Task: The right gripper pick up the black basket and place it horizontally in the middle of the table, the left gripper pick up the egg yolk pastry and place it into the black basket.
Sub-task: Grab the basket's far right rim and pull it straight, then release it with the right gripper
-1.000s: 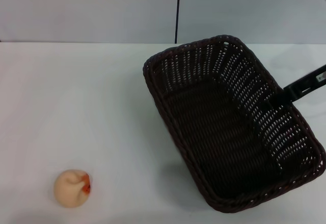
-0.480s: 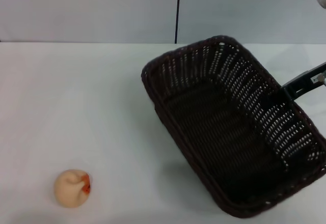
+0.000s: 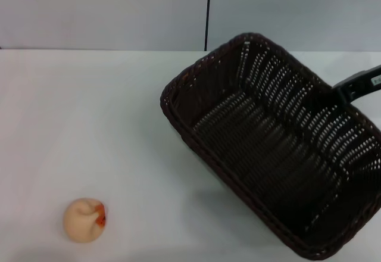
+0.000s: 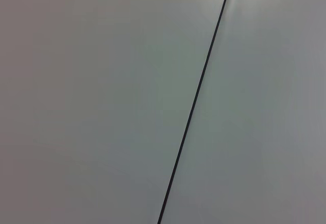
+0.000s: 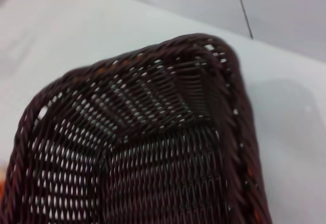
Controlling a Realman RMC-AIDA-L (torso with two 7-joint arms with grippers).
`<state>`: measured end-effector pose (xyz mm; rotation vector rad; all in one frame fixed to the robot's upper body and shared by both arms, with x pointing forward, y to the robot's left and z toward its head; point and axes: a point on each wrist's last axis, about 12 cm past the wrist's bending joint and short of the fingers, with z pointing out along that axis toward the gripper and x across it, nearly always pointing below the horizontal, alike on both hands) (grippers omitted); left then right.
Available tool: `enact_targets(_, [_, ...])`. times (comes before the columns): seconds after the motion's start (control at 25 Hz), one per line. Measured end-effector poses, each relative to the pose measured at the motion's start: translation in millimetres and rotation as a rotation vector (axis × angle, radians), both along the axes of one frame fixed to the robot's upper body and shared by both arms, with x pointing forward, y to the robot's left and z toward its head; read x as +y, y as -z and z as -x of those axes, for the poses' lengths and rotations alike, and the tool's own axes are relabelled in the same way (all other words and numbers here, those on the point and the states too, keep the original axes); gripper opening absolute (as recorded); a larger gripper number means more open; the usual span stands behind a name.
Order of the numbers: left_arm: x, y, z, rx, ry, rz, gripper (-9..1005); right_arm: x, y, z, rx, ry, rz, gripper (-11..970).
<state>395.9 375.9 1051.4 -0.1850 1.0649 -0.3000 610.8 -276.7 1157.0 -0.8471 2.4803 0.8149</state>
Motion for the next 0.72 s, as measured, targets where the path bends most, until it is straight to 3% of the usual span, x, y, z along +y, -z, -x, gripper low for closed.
enact_targets(0.12, [0,0.0,0.0,0.000,0.001,0.001,390,-4,-8.4,0.6,-0.022,-0.001,-0.035,163])
enact_targets(0.4, [0,-0.7,-1.6,-0.003,0.005,0.003,389,-18,-56.8,-1.2,-0.149,-0.041,-0.128,146])
enact_targets(0.56, [0,-0.8,-1.7,-0.004,0.006,0.003,389,-10,-87.9,-7.4,-0.232,-0.120,-0.113,146])
enact_targets(0.72, [0,-0.7,-1.8,-0.004,0.006,0.005,389,1,-100.4,-12.2,-0.281,-0.187,-0.098,145])
